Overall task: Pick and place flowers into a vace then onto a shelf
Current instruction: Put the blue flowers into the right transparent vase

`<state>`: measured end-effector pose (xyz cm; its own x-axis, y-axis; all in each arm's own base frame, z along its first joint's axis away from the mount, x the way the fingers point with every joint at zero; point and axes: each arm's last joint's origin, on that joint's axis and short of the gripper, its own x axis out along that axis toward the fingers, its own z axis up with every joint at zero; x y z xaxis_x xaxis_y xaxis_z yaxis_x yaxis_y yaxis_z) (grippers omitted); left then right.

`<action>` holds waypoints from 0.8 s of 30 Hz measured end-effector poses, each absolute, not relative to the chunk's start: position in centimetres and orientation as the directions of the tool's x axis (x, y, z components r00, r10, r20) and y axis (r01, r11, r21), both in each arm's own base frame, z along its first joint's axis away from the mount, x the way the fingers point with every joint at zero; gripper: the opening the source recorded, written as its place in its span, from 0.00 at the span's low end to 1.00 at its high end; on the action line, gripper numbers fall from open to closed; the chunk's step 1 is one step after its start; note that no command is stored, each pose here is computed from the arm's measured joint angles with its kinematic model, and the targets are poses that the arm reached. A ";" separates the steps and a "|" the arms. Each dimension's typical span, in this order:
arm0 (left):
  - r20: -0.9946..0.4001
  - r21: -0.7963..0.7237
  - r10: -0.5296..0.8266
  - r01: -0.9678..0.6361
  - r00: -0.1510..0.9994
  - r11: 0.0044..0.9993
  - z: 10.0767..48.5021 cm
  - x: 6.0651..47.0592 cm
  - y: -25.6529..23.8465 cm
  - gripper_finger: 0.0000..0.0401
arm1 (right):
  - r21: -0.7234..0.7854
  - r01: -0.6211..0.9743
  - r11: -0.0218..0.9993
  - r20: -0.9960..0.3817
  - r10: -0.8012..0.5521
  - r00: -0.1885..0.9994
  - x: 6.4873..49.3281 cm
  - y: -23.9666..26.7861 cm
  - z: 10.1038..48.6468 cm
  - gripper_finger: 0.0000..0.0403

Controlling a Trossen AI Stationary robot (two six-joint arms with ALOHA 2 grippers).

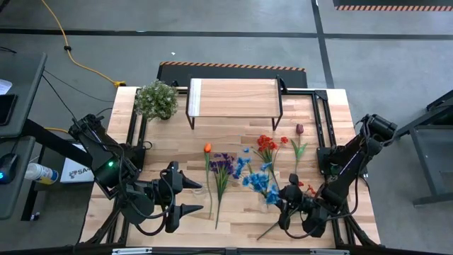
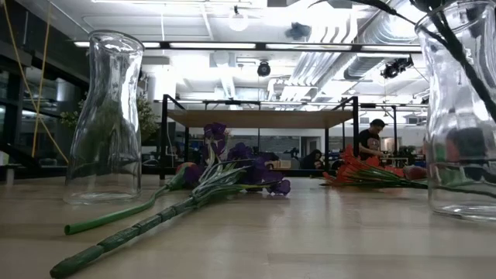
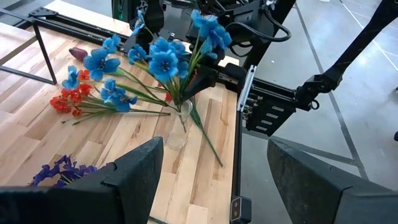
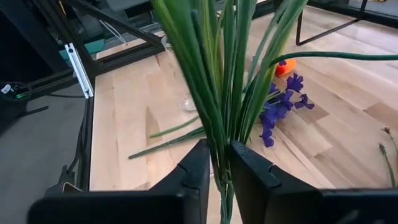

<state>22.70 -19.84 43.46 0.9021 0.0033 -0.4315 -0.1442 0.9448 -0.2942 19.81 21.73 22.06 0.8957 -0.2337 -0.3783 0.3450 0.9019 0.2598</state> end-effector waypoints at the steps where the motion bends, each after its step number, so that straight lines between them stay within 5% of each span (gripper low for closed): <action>1: -0.432 -0.294 0.003 -0.144 0.902 0.945 43.5 22.7 -19.8 0.80 | 0.262 0.341 0.903 -0.384 -0.226 0.895 19.8 21.8 22.0 0.15; 24: -0.431 -0.287 0.005 -0.143 0.903 0.947 43.5 22.7 -19.8 0.80 | 0.324 0.327 0.888 -0.428 -0.171 0.888 19.7 21.9 21.9 0.18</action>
